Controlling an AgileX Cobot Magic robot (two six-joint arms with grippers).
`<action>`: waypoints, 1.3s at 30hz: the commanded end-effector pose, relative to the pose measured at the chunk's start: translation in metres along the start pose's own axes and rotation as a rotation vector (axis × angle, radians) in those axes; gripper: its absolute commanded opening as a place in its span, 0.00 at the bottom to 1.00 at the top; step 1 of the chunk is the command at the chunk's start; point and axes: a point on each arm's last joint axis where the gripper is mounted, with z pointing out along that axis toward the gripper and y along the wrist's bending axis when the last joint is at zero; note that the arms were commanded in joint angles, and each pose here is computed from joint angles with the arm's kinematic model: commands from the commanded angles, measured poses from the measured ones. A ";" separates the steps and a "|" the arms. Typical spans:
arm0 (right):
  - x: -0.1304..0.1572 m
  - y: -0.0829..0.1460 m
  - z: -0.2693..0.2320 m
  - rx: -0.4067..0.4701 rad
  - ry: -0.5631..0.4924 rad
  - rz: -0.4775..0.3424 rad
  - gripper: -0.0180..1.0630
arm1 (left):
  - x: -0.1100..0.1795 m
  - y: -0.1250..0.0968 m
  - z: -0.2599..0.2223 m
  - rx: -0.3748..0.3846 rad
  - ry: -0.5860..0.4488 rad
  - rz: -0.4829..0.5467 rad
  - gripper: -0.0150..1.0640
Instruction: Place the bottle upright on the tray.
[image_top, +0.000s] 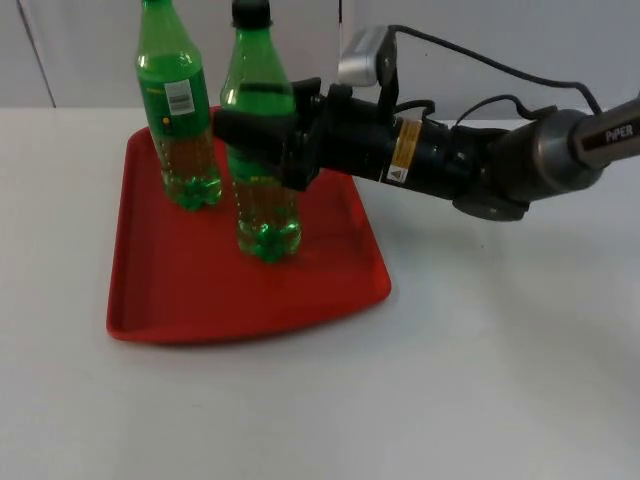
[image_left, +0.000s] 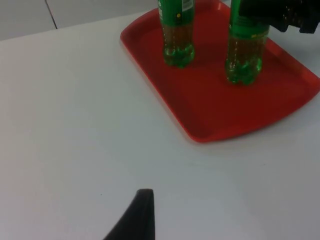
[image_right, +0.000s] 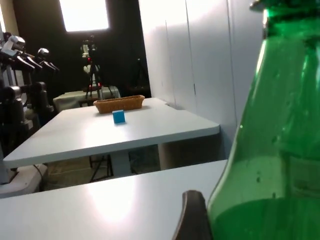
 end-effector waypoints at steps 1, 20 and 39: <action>-0.008 0.001 0.001 -0.036 -0.018 -0.021 0.02 | 0.000 0.000 0.001 0.002 -0.005 0.000 0.99; -0.002 0.006 0.000 -0.101 0.048 0.011 0.02 | 0.000 0.000 0.001 0.002 -0.005 0.000 0.99; -0.002 0.006 0.000 -0.098 0.049 0.069 0.99 | 0.000 0.000 0.001 0.002 -0.005 0.000 0.99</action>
